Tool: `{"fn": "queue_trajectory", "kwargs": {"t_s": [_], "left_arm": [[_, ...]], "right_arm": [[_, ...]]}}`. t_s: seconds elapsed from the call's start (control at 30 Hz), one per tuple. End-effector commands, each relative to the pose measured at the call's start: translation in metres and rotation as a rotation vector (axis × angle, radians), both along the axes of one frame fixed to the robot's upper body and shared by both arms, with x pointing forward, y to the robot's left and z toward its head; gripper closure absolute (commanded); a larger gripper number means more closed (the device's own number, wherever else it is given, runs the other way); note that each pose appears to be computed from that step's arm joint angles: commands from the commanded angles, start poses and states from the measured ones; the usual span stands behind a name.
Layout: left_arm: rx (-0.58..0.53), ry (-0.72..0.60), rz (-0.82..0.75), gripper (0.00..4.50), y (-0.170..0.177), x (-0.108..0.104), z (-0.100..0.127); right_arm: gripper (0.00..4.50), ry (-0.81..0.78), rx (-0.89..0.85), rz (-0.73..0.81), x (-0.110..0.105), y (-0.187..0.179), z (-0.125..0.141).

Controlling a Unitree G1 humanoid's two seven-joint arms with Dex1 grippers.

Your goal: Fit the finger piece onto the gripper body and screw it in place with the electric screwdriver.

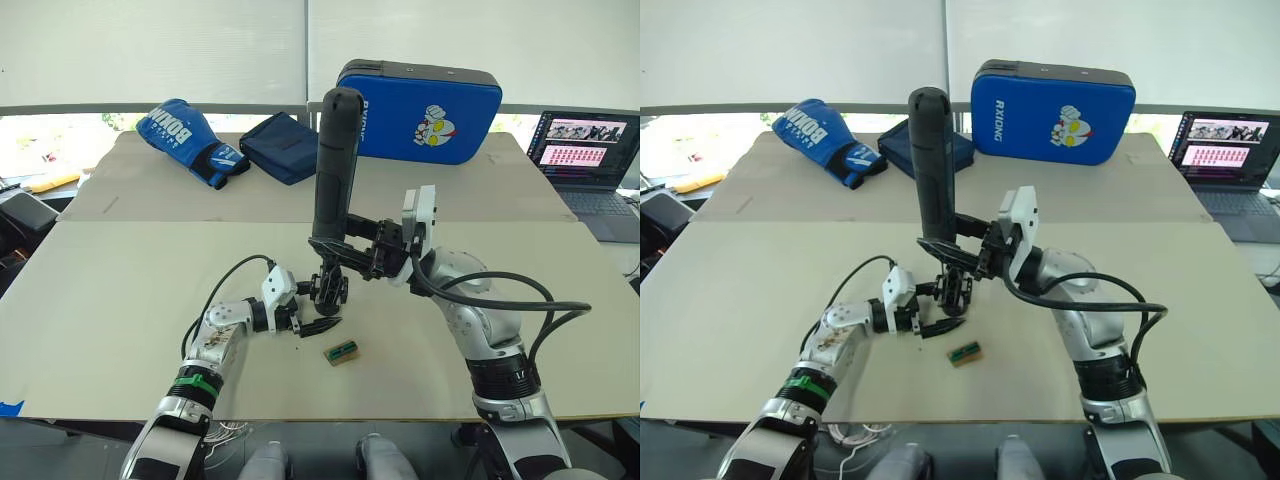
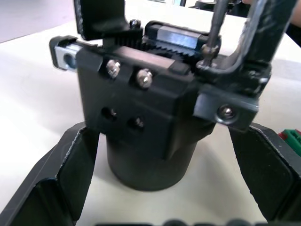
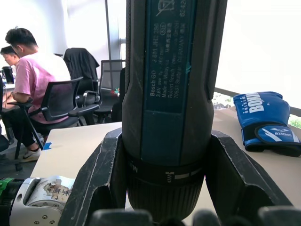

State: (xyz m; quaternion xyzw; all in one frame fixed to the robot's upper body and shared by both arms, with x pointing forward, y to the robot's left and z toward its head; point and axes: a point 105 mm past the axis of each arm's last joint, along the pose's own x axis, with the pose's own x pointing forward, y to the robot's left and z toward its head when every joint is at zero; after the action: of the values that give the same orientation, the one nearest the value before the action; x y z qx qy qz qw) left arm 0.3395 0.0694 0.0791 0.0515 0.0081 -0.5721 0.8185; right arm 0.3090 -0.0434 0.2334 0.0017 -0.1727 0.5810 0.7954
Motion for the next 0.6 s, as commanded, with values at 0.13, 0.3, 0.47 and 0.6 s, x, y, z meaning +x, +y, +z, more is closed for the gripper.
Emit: {"fn": "queue_trajectory", "kwargs": {"t_s": [0.13, 0.3, 0.47, 0.6], "left_arm": [[-0.005, -0.045, -0.009, 0.0, -0.0047, 0.0052, 0.0113], [0.005, -0.037, -0.007, 0.0, -0.0048, 0.0052, 0.0101], [0.013, -0.033, -0.016, 0.0, -0.0058, 0.0041, 0.0087], [0.016, -0.031, -0.015, 0.53, -0.0076, 0.004, 0.0077]], "right_arm": [[2.58, -0.075, 0.015, 0.001, -0.0065, -0.0013, 0.0136], [2.58, -0.073, 0.013, -0.001, -0.0066, -0.0015, 0.0128], [2.58, -0.072, 0.011, -0.001, -0.0064, -0.0013, 0.0122], [2.58, -0.071, 0.011, -0.002, -0.0063, -0.0012, 0.0119]]}}
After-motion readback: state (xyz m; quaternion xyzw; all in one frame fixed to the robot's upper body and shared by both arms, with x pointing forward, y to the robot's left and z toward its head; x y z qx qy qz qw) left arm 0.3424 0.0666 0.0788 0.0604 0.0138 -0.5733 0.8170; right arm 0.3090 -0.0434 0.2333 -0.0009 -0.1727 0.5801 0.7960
